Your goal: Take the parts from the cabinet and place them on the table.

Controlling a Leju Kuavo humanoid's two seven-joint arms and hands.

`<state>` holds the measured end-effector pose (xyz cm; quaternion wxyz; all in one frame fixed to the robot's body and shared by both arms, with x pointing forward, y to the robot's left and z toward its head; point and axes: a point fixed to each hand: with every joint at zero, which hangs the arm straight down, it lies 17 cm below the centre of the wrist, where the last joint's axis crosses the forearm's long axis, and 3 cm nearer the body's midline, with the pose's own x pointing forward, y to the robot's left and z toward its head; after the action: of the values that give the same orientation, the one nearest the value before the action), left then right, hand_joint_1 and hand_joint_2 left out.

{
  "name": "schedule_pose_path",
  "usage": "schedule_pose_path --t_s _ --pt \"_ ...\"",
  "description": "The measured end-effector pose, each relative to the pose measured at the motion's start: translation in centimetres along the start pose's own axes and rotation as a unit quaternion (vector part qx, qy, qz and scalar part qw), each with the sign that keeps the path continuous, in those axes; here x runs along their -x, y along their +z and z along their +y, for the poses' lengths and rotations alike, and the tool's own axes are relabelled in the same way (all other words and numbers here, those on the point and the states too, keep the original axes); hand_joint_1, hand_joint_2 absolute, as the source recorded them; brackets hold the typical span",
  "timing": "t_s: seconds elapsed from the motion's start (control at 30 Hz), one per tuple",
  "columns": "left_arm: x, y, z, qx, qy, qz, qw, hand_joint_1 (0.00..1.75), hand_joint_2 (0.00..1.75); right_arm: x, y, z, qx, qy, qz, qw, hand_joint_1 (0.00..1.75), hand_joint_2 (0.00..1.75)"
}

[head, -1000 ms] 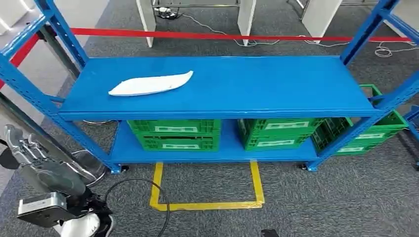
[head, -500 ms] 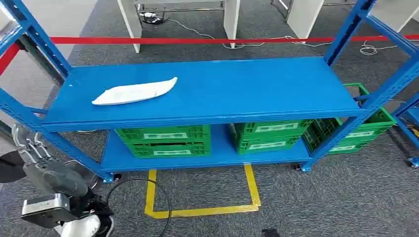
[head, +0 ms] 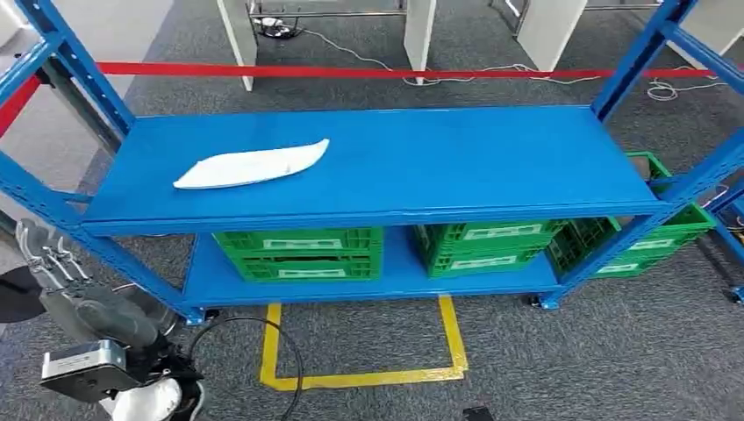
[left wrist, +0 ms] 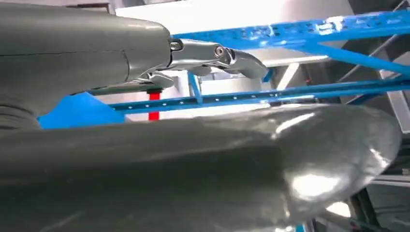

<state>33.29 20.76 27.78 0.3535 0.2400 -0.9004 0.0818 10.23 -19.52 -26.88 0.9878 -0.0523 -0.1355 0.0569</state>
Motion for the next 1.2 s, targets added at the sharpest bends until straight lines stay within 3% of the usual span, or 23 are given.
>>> schedule_pose_path --t_s 1.2 --pt "0.14 -0.04 -0.06 -0.001 0.004 0.003 1.000 0.00 0.00 0.41 0.07 0.36 -0.009 0.011 0.007 1.000 0.00 0.00"
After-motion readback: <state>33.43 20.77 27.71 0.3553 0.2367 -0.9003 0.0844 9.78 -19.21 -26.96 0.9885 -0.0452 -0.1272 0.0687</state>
